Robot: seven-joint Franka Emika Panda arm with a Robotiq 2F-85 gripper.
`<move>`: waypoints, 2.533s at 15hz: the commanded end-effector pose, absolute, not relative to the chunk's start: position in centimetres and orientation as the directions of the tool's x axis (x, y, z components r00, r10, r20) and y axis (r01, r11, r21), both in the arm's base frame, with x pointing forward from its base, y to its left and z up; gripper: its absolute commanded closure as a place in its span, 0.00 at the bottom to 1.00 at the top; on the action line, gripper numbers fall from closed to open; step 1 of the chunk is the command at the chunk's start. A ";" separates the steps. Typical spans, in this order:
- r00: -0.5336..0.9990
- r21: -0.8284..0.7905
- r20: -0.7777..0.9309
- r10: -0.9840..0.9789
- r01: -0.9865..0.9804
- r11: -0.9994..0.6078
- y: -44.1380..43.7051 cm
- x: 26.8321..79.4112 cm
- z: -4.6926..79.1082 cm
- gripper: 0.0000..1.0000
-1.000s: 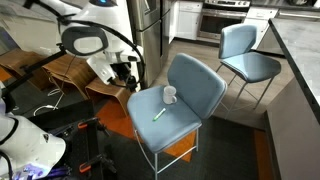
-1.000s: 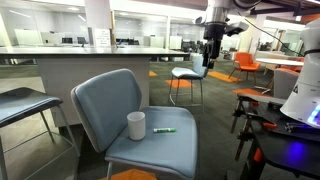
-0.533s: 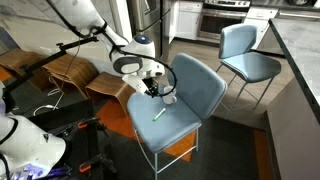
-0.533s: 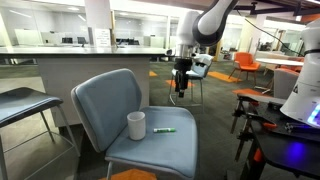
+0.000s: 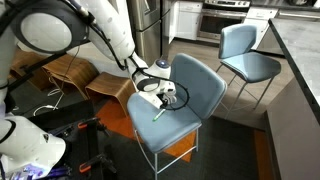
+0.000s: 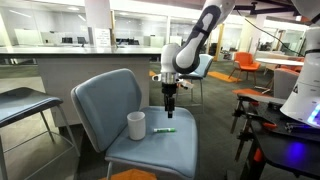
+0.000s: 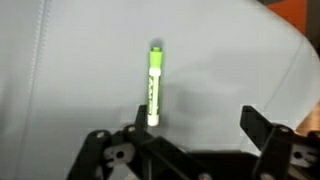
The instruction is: Pick up the pen from the sitting base of the chair and put it in the mug cup.
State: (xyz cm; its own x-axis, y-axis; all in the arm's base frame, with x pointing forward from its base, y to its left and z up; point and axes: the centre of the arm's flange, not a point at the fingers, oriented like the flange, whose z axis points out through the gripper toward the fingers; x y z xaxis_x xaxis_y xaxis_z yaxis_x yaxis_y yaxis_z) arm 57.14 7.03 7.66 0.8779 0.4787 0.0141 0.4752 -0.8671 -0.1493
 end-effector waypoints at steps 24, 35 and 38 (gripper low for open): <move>0.809 -0.134 -0.113 0.577 0.564 -0.815 6.4 57.5 -3.0 0.90; 0.619 0.037 -0.293 0.728 0.769 -0.639 8.0 59.9 4.5 0.95; 0.625 0.133 -0.293 0.724 0.776 -0.616 8.0 61.5 6.9 0.95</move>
